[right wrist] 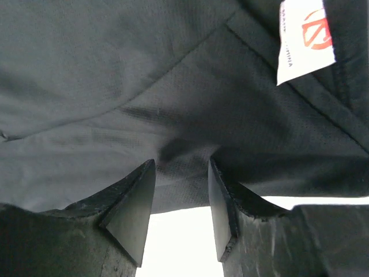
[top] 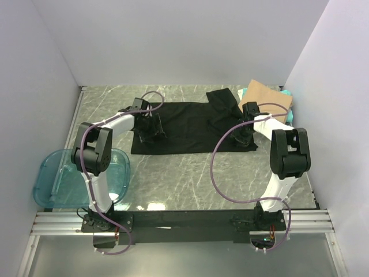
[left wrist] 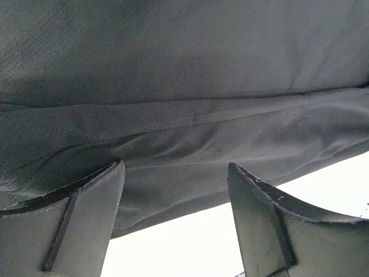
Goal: Fold and stack the t-shirts
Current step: Fold the tshirt
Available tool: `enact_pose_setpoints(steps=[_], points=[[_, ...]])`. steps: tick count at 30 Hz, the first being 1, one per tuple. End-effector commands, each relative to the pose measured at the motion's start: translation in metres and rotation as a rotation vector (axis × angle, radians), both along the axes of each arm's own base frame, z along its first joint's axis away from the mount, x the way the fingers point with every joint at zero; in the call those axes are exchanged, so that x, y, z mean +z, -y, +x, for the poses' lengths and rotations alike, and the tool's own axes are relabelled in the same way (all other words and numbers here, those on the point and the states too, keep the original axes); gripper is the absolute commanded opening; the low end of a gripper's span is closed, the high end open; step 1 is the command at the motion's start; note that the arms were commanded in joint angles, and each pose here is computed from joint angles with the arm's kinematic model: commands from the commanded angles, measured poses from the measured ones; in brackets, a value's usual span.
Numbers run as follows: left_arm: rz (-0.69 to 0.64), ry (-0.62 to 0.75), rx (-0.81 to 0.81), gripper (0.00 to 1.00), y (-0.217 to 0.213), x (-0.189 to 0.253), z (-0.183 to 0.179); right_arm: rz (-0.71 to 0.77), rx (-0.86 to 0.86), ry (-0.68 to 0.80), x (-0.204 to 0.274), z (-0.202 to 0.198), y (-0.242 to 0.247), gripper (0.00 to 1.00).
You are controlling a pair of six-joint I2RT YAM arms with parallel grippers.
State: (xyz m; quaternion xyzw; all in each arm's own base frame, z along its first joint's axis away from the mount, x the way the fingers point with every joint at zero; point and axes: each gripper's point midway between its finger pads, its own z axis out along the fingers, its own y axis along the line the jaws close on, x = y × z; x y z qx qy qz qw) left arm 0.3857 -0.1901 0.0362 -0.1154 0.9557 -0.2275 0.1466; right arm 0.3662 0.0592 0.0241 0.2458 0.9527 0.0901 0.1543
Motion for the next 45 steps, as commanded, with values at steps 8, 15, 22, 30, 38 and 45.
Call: enact_pose_setpoints(steps=[8,15,22,30,38,45], points=[[0.057,-0.035,0.006,0.78,-0.017,-0.021,-0.030,0.002,0.008,-0.109,-0.017,-0.019,-0.003,0.47],[0.081,-0.036,0.024,0.78,-0.026,-0.015,-0.046,0.015,0.014,-0.171,-0.011,-0.054,-0.004,0.47],[0.061,-0.060,0.018,0.78,-0.023,-0.018,-0.076,0.051,-0.014,-0.198,-0.011,-0.089,-0.007,0.47],[0.086,-0.059,0.021,0.78,-0.024,-0.012,-0.106,0.034,-0.063,-0.223,-0.013,-0.129,-0.001,0.47],[0.066,-0.067,0.019,0.78,-0.022,-0.007,-0.139,-0.005,-0.115,-0.208,-0.002,-0.153,0.008,0.47],[0.037,-0.051,0.001,0.78,-0.019,0.008,-0.161,-0.033,-0.152,-0.204,0.002,-0.169,0.015,0.47]])
